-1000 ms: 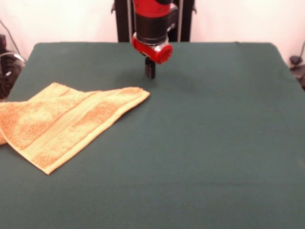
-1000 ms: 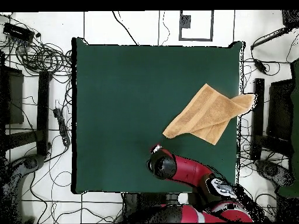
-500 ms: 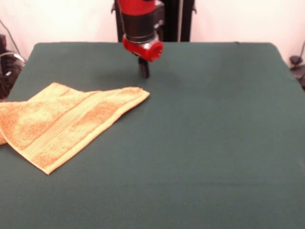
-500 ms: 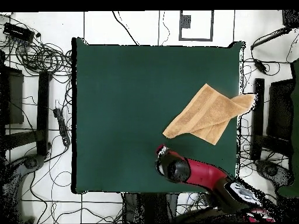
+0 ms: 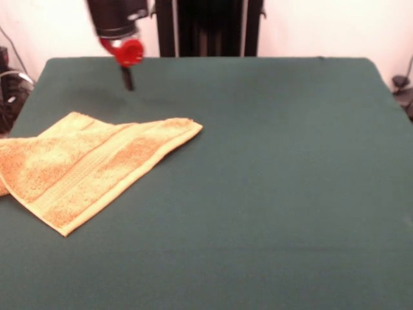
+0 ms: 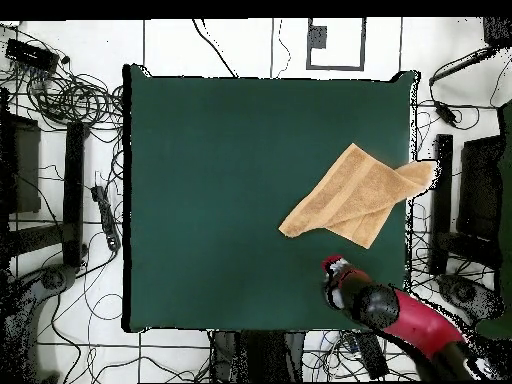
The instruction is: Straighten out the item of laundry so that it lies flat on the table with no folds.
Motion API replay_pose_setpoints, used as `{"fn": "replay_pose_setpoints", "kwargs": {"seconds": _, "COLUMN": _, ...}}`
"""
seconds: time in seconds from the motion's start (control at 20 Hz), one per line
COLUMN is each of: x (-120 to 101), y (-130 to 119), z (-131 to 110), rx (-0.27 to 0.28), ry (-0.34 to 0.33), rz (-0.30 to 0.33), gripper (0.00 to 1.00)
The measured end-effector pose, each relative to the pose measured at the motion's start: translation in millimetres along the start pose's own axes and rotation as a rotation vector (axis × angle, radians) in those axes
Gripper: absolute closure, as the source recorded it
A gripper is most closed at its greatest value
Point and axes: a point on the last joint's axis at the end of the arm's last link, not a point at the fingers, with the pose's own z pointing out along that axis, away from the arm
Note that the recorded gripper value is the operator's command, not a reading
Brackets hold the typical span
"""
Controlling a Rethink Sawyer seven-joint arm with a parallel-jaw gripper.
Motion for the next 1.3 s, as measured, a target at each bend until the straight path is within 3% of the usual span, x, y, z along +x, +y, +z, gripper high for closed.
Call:
{"fn": "replay_pose_setpoints", "kwargs": {"seconds": 0.2, "x": -46, "y": -10, "z": 5, "rx": 0.036, "ry": -0.018, "rz": 0.006, "gripper": 1.0}}
{"fn": "replay_pose_setpoints", "kwargs": {"seconds": 0.5, "x": -78, "y": -21, "z": 4, "rx": 0.064, "ry": -0.046, "rz": -0.023, "gripper": 1.0}}
{"fn": "replay_pose_setpoints", "kwargs": {"seconds": 1.0, "x": -83, "y": -41, "z": 8, "rx": 0.071, "ry": -0.073, "rz": -0.117, "gripper": 1.0}}
{"fn": "replay_pose_setpoints", "kwargs": {"seconds": 1.3, "x": -78, "y": -21, "z": 9, "rx": 0.054, "ry": -0.092, "rz": -0.201, "gripper": 1.0}}
